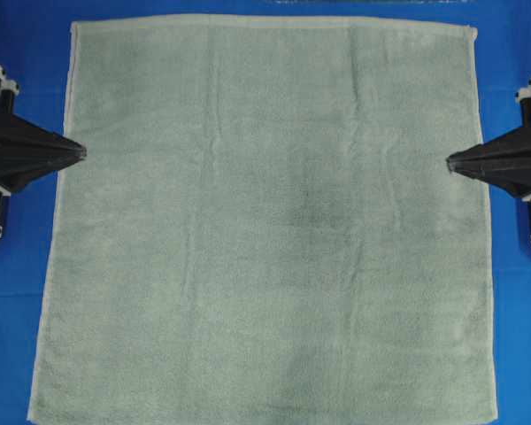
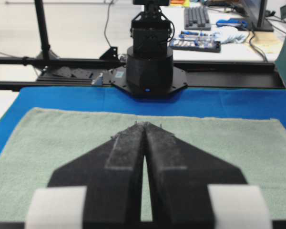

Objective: Fold a bath towel.
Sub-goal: 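Move both grippers to the far towel corners and pinch them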

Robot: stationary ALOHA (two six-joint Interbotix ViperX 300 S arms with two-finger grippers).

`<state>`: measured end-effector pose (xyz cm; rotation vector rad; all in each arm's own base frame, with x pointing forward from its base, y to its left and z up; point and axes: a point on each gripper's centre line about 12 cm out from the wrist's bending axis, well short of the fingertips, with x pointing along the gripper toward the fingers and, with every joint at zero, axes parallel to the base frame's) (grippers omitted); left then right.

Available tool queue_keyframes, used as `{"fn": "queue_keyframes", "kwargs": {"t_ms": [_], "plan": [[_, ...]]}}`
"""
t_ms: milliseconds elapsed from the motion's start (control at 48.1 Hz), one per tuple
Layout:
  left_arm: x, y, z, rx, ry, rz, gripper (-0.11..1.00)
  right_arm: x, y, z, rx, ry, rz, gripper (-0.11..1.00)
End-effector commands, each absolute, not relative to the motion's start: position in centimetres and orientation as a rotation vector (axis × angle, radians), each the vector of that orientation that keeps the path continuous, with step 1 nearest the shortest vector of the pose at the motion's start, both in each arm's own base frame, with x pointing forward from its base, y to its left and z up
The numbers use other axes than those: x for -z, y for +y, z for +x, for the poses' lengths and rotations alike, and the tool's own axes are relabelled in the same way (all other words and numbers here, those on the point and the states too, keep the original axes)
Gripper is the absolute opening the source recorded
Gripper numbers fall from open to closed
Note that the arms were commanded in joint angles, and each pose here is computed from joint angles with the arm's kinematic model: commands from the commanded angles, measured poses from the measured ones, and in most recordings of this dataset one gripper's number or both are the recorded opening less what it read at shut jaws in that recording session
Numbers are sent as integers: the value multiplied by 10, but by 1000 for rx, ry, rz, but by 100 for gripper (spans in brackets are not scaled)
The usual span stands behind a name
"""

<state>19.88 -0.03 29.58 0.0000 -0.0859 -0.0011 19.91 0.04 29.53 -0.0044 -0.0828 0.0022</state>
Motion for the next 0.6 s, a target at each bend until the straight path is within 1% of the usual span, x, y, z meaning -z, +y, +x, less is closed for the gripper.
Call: {"fn": "queue_keyframes", "kwargs": {"t_ms": [0, 104, 187, 312, 395, 499, 541, 583], "plan": [[-307, -1, 203, 3, -90, -8, 0, -304, 0, 201, -1, -98, 2, 0], [-315, 2, 206, -11, -49, -6, 0, -310, -5, 204, 26, -20, 4, 0], [-322, 11, 207, -51, 43, -1, 0, -316, -17, 205, 83, 69, 11, 0], [-327, 33, 204, -160, 178, 12, 0, -318, -47, 202, 226, 245, 19, 0], [-326, 50, 200, -237, 217, 42, 0, -315, -71, 198, 337, 359, 23, 0], [-319, 70, 197, -328, 270, 69, 1, -309, -97, 197, 443, 467, 14, 1], [-313, 81, 197, -369, 309, 71, 4, -306, -108, 197, 478, 508, 9, 1], [-308, 89, 198, -398, 346, 69, 12, -304, -118, 198, 508, 554, 6, 1]]}}
